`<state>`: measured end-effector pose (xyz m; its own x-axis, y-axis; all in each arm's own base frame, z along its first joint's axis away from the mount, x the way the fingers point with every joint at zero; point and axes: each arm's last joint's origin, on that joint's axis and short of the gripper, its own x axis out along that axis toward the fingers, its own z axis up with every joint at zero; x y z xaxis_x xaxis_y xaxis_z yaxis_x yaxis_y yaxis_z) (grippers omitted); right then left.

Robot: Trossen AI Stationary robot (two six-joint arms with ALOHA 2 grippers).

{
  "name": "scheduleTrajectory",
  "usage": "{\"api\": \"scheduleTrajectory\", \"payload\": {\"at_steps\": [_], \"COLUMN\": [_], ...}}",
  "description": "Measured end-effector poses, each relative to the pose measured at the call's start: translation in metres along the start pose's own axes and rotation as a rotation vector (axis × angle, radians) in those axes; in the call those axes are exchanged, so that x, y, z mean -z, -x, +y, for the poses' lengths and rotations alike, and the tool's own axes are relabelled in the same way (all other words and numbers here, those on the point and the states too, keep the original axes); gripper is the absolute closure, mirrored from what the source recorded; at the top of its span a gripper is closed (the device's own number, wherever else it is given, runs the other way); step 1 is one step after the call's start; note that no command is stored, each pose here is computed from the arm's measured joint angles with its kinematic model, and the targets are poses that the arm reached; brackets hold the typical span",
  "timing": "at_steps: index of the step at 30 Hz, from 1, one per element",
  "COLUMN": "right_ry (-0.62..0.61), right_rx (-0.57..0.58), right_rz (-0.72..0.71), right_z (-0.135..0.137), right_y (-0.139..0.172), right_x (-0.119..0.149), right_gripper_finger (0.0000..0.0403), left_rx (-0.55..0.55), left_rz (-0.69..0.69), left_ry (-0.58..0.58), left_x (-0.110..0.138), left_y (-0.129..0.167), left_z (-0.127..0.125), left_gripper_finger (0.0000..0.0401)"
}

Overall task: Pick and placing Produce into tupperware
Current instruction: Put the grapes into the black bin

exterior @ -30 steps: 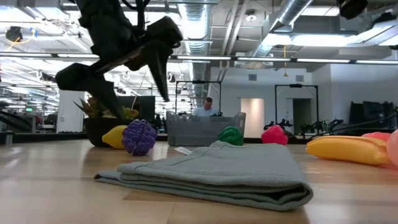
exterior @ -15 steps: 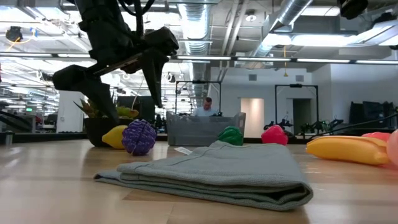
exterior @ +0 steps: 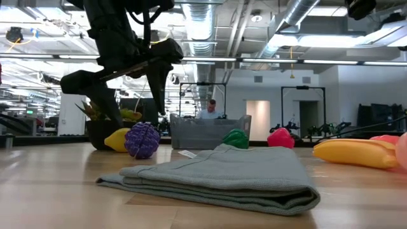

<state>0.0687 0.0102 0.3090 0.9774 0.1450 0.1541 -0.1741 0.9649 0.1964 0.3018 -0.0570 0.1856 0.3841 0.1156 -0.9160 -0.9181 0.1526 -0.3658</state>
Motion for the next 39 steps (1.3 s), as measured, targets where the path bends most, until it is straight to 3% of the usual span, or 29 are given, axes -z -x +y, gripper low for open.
{"api": "scheduleTrajectory", "payload": {"at_steps": [12, 22, 30, 39], "right_ry": [0.024, 0.002, -0.017, -0.012], "right_rx": [0.004, 0.005, 0.003, 0.002], "right_rz": [0.002, 0.007, 0.007, 0.004], "right_z": [0.0, 0.0, 0.0, 0.0], "right_y": [0.0, 0.001, 0.002, 0.002], "right_x": [0.0, 0.001, 0.001, 0.001], "right_gripper_finger": [0.0198, 0.0198, 0.0201, 0.0213], "left_rx": [0.014, 0.024, 0.016, 0.047], "left_rz": [-0.005, 0.025, 0.038, 0.086], "left_ry": [-0.011, -0.028, -0.042, -0.164], "left_x": [-0.004, 0.001, 0.002, 0.003], "left_y": [-0.002, -0.026, -0.028, -0.023], "left_z": [-0.002, -0.008, -0.01, -0.018], "left_gripper_finger": [0.007, 0.007, 0.007, 0.007]}}
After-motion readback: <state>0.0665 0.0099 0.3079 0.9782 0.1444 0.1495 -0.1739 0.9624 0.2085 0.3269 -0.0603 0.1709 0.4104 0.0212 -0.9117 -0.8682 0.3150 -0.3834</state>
